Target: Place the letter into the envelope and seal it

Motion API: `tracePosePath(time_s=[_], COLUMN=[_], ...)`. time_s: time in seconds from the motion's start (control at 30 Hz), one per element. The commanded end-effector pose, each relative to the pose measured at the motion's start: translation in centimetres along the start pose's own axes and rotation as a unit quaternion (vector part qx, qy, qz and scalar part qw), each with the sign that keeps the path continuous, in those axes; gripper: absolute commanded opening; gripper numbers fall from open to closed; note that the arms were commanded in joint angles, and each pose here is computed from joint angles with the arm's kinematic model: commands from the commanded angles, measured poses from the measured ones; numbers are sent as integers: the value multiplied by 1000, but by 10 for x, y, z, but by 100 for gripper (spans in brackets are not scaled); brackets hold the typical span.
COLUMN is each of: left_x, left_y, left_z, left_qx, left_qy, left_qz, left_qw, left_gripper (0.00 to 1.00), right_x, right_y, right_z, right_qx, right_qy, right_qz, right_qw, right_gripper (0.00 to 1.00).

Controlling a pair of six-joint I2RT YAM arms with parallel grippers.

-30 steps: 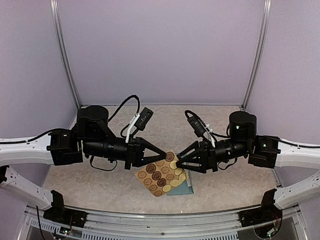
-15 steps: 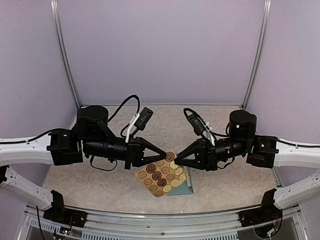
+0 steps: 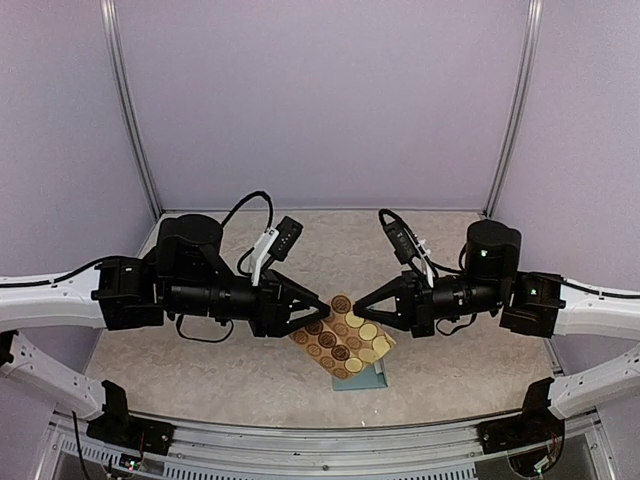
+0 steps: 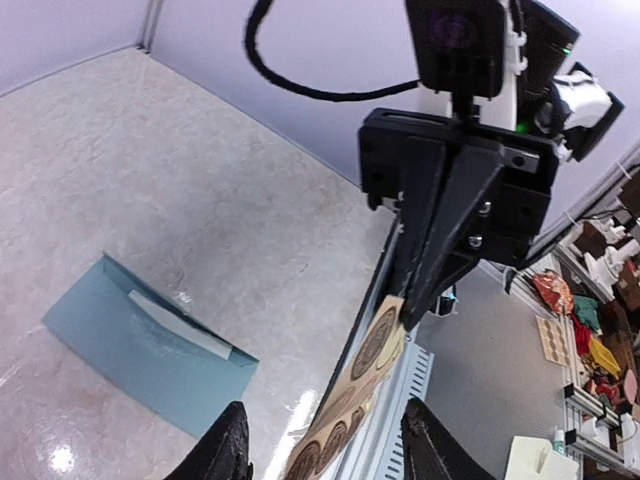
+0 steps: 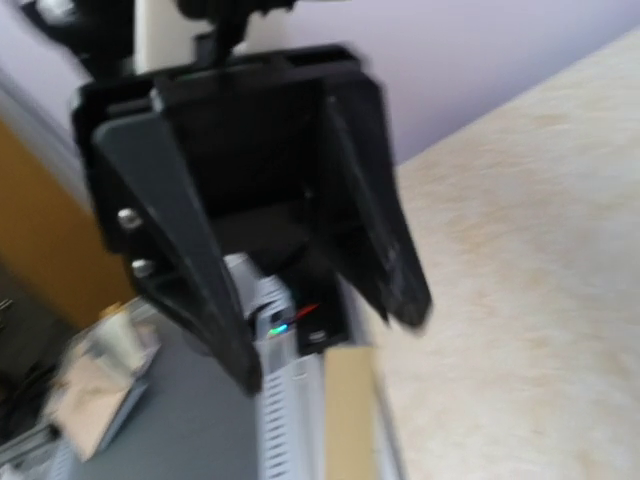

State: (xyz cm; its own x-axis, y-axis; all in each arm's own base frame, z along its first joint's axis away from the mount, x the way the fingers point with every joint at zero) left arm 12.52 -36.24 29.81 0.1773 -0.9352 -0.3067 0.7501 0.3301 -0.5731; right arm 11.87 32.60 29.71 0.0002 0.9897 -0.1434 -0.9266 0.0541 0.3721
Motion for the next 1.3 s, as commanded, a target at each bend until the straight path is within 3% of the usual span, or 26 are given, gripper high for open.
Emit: tracePosePath(time_s=[0.0, 0.17, 0.4, 0.57, 0.87, 1.27], left_x=[-31, -42, -15, 3, 15, 26], left_y=[18, 9, -20, -16, -5, -12], left_z=[33, 45, 31, 17, 11, 5], left_qx=[34, 45, 52, 39, 28, 11], left_qy=[-63, -76, -64, -49, -48, -41], left_qz=[126, 124, 69, 67, 87, 43], left_qw=[989, 988, 994, 996, 995, 998], left_gripper=[50, 44, 39, 38, 47, 48], right_x=[-14, -12, -8, -7, -7, -8], right_y=[-30, -35, -37, -34, -20, -5], right_z=[-8, -18, -11, -9, -5, 3], right_qx=[21, 38, 39, 41, 39, 32], right_qy=[16, 30, 10, 4, -20, -52], right_qz=[-114, -122, -120, -109, -60, -10], right_qw=[993, 991, 992, 993, 997, 998], right_gripper=[0, 0, 0, 0, 0, 0])
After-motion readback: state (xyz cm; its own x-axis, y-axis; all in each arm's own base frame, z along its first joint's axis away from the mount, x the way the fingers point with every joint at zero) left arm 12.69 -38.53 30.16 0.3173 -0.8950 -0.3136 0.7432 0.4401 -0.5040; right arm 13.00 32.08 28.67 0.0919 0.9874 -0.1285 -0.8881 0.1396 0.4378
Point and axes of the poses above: each gripper's point midway between its finger pads, its own x axis out along the fingers, its own y axis along the line the jaws close on, z = x × y, the point moved 3 cm from there along -x, back along the fingers, and after that the axes turned 8 degrees about -x, right-handed, at the moved point
